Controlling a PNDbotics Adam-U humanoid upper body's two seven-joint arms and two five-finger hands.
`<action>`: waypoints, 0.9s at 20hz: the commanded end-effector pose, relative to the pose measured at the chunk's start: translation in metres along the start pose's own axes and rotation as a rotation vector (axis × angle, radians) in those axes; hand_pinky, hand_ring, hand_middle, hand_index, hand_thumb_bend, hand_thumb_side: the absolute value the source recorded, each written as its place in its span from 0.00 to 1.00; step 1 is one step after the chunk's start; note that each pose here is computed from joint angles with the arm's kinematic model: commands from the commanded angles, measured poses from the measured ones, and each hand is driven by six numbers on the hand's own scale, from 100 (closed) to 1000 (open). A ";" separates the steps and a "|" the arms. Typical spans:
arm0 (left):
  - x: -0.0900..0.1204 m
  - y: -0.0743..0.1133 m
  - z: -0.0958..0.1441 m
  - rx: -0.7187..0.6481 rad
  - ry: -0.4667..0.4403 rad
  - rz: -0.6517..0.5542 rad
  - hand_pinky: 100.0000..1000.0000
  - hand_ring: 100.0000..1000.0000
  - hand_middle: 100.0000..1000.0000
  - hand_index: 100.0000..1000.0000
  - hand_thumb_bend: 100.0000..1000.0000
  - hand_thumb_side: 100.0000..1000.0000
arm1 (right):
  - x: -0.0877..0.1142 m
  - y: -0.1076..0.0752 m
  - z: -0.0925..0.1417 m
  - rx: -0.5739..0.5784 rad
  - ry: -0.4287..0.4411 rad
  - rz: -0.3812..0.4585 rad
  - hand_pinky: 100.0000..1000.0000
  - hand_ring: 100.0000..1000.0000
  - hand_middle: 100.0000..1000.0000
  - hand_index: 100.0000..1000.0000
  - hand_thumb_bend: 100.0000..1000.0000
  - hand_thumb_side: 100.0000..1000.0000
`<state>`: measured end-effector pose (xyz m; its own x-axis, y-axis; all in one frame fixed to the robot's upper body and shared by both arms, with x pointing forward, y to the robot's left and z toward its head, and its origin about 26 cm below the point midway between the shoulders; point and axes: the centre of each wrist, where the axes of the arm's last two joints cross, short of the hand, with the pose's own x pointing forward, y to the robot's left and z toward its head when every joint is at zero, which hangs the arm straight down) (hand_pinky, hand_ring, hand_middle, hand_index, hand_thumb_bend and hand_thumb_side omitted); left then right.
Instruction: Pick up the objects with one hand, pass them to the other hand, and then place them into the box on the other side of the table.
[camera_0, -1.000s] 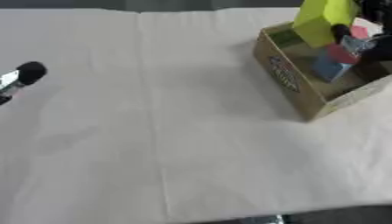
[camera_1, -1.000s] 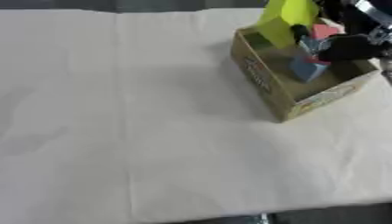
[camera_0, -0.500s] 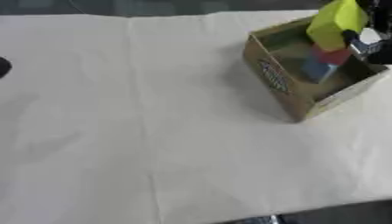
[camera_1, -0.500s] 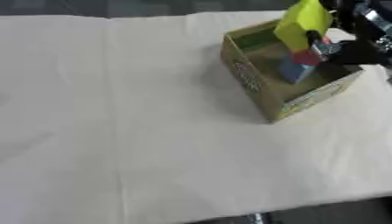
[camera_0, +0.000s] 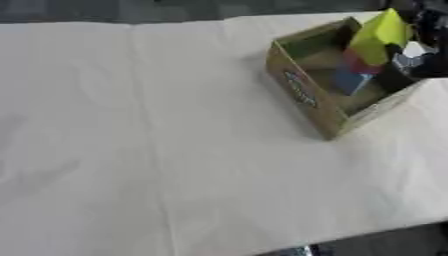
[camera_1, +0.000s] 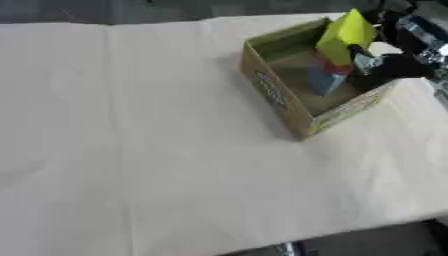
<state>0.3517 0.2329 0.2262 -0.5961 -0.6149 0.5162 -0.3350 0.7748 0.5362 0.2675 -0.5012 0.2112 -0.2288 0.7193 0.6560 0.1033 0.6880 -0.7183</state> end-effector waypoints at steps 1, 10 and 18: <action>0.006 0.010 -0.005 0.023 -0.032 -0.011 0.70 0.70 0.66 0.77 1.00 0.66 | 0.001 -0.018 -0.003 0.013 -0.002 0.059 0.87 0.63 0.38 0.54 0.00 0.07; 0.004 0.009 -0.005 0.027 -0.025 -0.011 0.70 0.70 0.66 0.77 1.00 0.67 | -0.012 -0.021 0.000 0.062 0.015 0.107 0.90 0.72 0.52 0.69 0.00 0.14; 0.005 0.008 -0.005 0.030 -0.023 -0.009 0.70 0.70 0.66 0.77 1.00 0.67 | -0.014 -0.018 0.001 0.156 -0.025 0.161 0.97 0.87 0.83 0.89 0.00 0.03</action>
<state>0.3517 0.2327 0.2262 -0.5961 -0.6145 0.5168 -0.3394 0.7762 0.5314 0.2687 -0.5205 0.2071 -0.2517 0.7912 0.5573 0.0054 0.5770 -0.8167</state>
